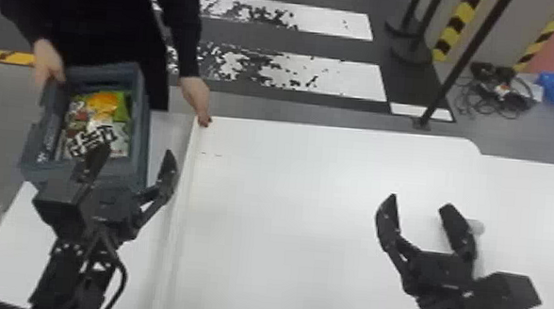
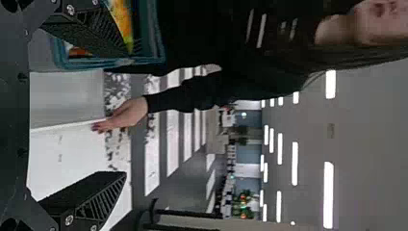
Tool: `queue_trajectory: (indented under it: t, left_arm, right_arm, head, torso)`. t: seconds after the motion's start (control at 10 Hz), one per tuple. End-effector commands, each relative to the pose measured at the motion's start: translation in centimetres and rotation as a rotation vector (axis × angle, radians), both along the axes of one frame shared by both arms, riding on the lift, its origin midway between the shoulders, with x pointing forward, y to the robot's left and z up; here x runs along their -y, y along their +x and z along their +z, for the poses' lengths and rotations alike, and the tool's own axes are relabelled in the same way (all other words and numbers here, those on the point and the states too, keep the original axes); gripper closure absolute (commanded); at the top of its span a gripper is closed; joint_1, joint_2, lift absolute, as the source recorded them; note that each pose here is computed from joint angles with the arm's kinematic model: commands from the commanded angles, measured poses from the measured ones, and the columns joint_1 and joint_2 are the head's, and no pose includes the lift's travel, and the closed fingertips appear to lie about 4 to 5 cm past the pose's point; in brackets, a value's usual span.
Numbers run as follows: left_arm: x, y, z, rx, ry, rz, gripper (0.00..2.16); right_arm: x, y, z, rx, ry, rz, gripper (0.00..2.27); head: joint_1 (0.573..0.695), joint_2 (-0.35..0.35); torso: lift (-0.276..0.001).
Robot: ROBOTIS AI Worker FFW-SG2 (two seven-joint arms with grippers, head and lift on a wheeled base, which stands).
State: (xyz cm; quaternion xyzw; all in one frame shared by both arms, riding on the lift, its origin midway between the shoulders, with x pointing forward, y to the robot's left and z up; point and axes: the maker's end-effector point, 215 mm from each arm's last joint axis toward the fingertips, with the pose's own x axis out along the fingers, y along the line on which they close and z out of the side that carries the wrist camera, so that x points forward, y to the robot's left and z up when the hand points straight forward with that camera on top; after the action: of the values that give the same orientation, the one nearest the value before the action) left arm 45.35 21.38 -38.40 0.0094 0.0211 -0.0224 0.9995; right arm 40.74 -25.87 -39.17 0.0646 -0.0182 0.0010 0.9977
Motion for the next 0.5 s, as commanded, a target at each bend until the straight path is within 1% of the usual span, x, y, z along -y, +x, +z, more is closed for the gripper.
queue_trajectory:
  t: [0.0,0.1,0.2,0.3,0.4]
  left_arm:
    - [0.1,-0.2,1.1,0.046,0.0,-0.003,0.12]
    - [-0.4,-0.6,3.1,0.121,-0.042,0.011,0.12]
    - [-0.9,-0.6,2.9,0.111,-0.068,0.034,0.12]
    - [-1.2,-0.6,2.5,0.097,-0.078,0.05,0.12]
    - [-1.5,-0.7,2.2,0.09,-0.091,0.066,0.12]
  right_arm:
    - [0.1,0.0,0.0,0.0,-0.008,0.011,0.05]
    - [0.0,-0.1,0.0,0.002,-0.014,0.012,0.05]
    - [0.0,0.0,0.0,0.001,-0.011,0.012,0.05]
    - [-0.2,-0.1,-0.4,-0.015,-0.012,0.015,0.05]
    - [-0.6,-0.1,-1.4,-0.057,-0.029,0.027,0.05]
  head:
    - [0.695,-0.059]
    - [0.695,-0.059]
    - [0.695,-0.06]
    - [0.695,-0.051]
    - [0.695,-0.043]
  torso:
    - [-0.029]
    - [-0.029]
    - [-0.029]
    - [-0.029]
    - [-0.029]
